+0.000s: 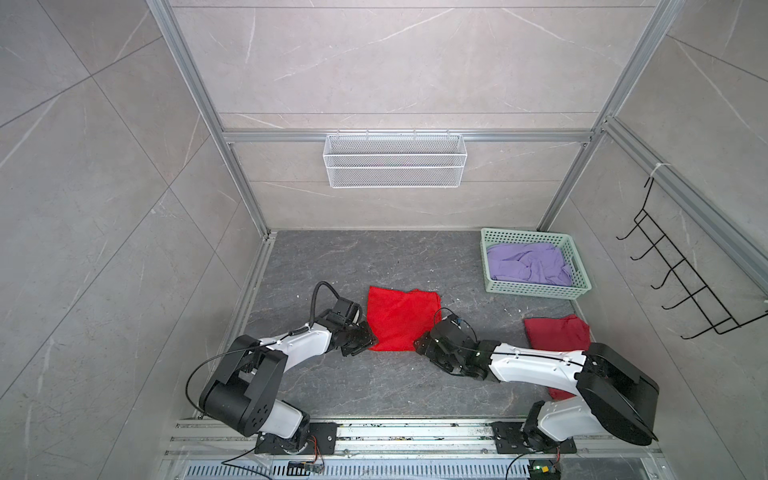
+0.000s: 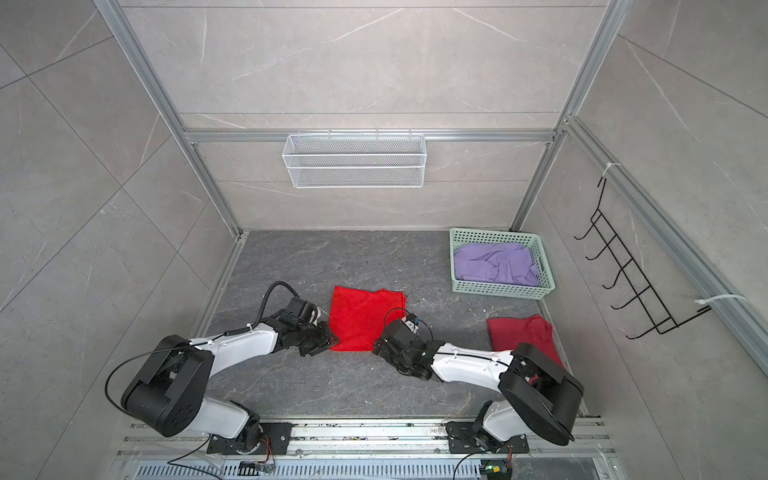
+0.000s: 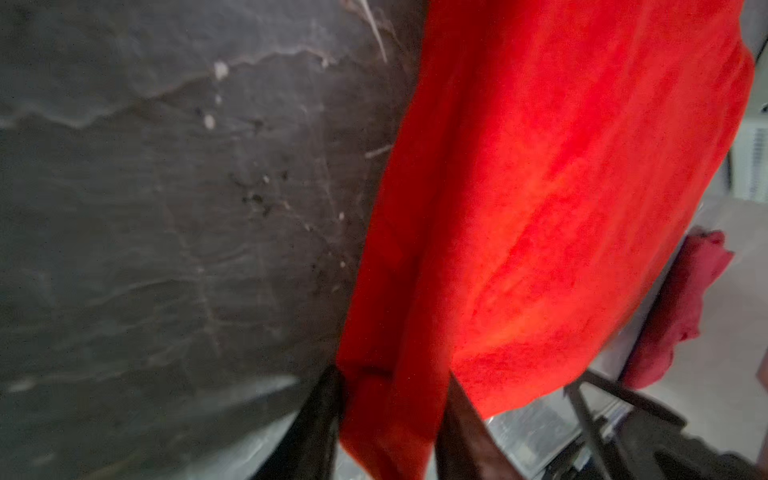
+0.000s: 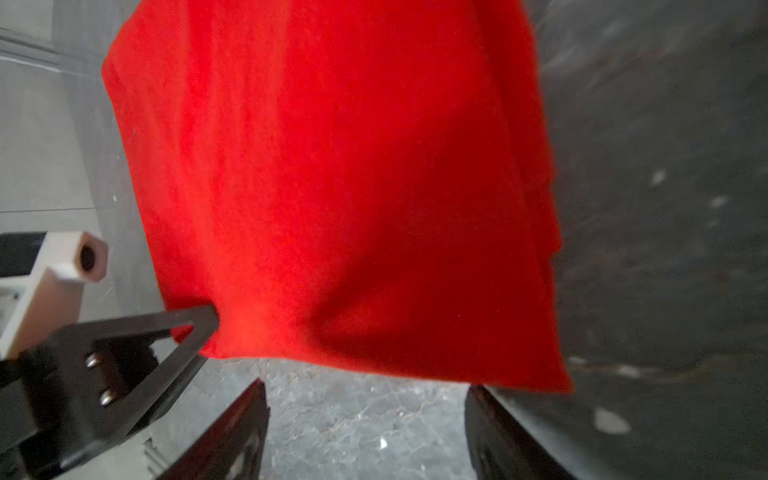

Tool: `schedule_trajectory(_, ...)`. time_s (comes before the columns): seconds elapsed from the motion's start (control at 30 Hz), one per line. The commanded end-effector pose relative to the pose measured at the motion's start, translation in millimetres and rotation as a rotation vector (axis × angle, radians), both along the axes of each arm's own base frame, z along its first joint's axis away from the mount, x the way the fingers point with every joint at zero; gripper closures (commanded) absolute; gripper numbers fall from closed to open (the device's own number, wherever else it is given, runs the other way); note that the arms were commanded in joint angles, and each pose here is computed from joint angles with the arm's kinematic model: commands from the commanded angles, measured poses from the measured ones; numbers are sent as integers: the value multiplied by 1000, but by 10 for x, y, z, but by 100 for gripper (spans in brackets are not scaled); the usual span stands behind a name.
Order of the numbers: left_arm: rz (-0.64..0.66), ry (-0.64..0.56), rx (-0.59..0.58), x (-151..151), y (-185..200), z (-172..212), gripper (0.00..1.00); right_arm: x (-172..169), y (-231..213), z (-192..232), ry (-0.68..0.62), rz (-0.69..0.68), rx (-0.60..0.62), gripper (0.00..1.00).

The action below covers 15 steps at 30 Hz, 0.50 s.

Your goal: Fold and stack the t-shirts

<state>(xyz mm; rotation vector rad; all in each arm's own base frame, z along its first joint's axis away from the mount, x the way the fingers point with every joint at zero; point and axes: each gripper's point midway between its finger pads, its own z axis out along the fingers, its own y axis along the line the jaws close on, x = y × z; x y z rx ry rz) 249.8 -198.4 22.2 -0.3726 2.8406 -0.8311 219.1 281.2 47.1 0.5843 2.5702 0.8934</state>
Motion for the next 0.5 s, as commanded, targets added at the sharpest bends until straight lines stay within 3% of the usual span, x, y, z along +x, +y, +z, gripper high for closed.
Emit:
schedule_trajectory(0.0,6,18,-13,-5,-31,-43,89,35,136,29,-19,-113,137,22)
schedule_trajectory(0.1,30,29,-102,-8,-174,98,100,5,130,-37,-30,-166,184,19)
schedule_trajectory(0.27,53,19,-293,48,-503,554,100,37,112,-68,-73,-234,261,15)
schedule_trajectory(0.47,81,9,-407,63,-626,976,100,123,186,-86,-98,-268,337,14)
